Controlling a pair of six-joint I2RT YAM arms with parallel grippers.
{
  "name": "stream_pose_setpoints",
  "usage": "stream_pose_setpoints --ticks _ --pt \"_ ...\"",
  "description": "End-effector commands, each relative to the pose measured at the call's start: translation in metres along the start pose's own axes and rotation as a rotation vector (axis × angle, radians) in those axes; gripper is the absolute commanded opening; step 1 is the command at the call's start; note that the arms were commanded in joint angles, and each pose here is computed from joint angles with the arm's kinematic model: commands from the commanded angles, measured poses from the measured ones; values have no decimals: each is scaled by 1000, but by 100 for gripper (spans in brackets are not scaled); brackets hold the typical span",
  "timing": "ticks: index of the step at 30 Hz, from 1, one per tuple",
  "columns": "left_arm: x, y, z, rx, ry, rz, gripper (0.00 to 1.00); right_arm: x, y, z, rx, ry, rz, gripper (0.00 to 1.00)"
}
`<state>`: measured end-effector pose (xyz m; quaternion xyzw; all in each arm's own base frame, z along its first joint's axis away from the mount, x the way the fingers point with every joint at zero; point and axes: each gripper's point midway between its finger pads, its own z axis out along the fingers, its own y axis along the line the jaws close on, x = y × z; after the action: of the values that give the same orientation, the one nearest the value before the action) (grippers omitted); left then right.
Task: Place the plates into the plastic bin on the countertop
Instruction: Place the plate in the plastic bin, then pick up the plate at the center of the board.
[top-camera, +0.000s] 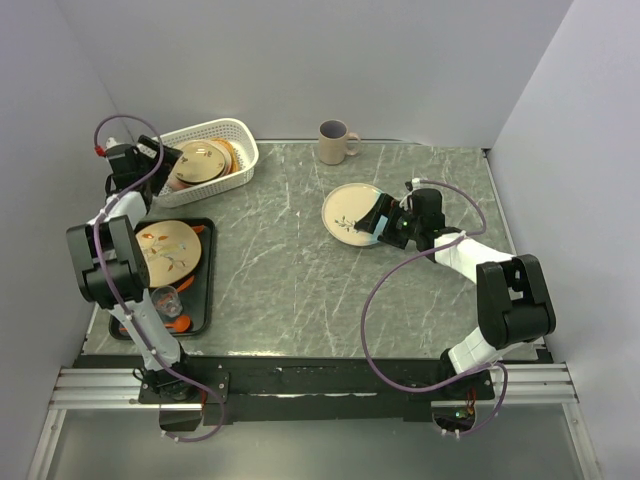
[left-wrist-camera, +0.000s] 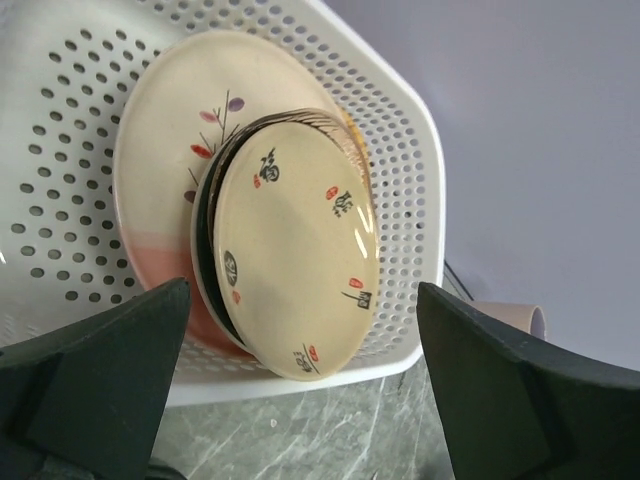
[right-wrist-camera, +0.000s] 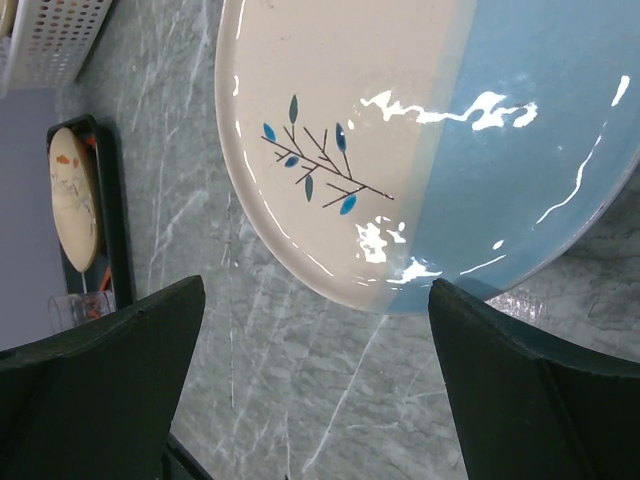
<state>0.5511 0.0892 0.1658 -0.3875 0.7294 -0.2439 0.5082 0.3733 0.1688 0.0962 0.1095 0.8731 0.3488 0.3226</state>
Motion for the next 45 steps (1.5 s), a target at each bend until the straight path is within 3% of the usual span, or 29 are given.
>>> stream_pose_setpoints --ticks 1,7,14,21,35,45 --pt "-28 -34 -25 68 -94 50 99 -22 12 -8 -11 -63 -41 100" --pt "-10 -66 -30 139 -53 88 99 -30 11 -15 13 -102 -48 100" --pt "62 -127 -22 238 72 187 99 -33 8 -25 34 -141 -49 99" --pt "138 -160 -28 298 182 262 99 -34 -6 -34 96 -172 -48 99" --pt "258 -133 -40 312 410 302 99 -23 -49 -36 176 -196 55 97" --pt "290 -112 -46 289 477 311 98 -16 -60 -7 77 -158 180 82"
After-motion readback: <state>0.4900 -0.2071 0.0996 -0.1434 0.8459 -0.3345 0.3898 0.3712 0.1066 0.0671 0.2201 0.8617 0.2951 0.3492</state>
